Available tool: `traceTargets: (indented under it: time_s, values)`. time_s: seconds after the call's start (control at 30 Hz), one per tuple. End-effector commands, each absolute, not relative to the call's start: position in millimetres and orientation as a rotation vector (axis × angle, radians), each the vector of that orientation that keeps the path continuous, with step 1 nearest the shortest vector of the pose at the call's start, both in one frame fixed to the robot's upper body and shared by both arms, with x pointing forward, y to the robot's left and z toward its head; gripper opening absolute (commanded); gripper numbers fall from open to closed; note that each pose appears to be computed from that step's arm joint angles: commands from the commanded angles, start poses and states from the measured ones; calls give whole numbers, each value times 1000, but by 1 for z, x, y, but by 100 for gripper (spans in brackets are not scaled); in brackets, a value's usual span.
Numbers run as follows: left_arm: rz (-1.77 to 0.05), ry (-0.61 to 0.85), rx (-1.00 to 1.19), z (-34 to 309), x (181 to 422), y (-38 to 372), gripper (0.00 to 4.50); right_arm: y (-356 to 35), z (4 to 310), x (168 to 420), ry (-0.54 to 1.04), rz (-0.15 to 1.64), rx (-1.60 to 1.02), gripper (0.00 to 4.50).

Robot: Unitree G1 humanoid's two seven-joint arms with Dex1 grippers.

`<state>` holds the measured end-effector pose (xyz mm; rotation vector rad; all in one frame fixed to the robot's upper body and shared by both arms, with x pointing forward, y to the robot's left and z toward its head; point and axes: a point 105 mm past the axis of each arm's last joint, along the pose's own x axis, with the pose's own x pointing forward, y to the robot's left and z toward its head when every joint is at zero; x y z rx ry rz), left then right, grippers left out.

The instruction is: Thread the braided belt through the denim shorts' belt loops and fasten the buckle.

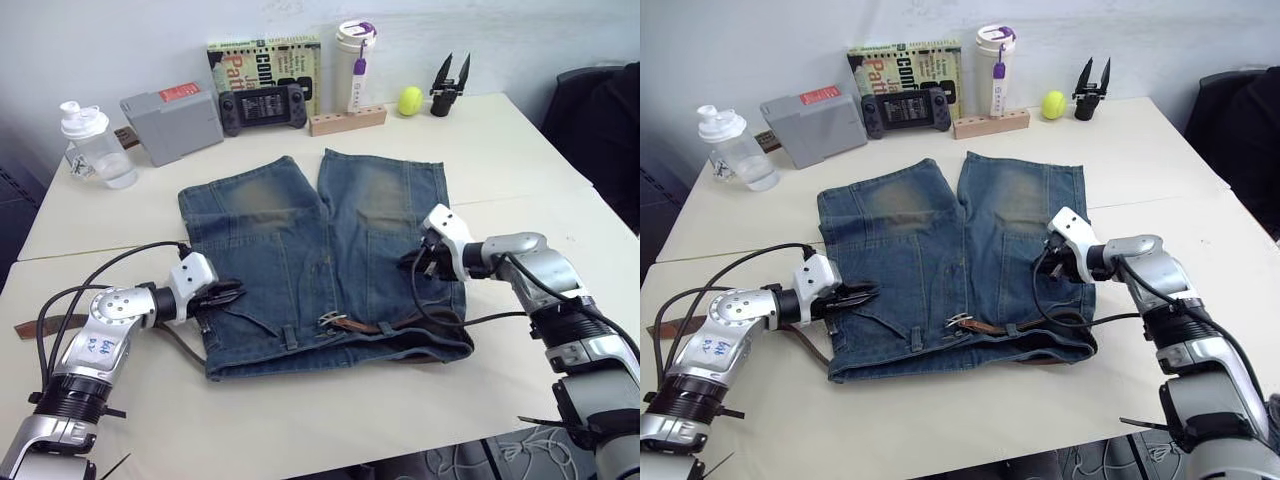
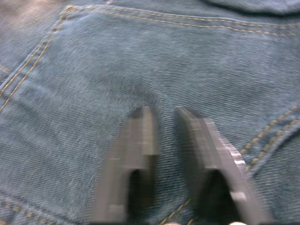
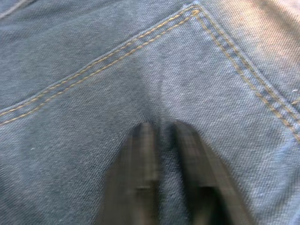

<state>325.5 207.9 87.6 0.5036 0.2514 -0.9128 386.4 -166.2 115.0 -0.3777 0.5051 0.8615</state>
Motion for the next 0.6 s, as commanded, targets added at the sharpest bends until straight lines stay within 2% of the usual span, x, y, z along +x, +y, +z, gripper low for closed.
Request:
traceTargets:
  time_s: [0.03, 0.3, 0.47, 0.6]
  values:
    - [-856, 401, 540, 50, 329, 219, 8, -176, 96, 401, 537, 734, -417, 0]
    - [-652, 407, 665, 47, 380, 236, 8, -177, 109, 436, 406, 554, -448, 0]
    - [-653, 386, 690, 50, 388, 235, 8, -175, 110, 441, 388, 548, -453, 0]
    - [-693, 348, 630, 55, 384, 227, 8, -172, 121, 444, 336, 543, -425, 0]
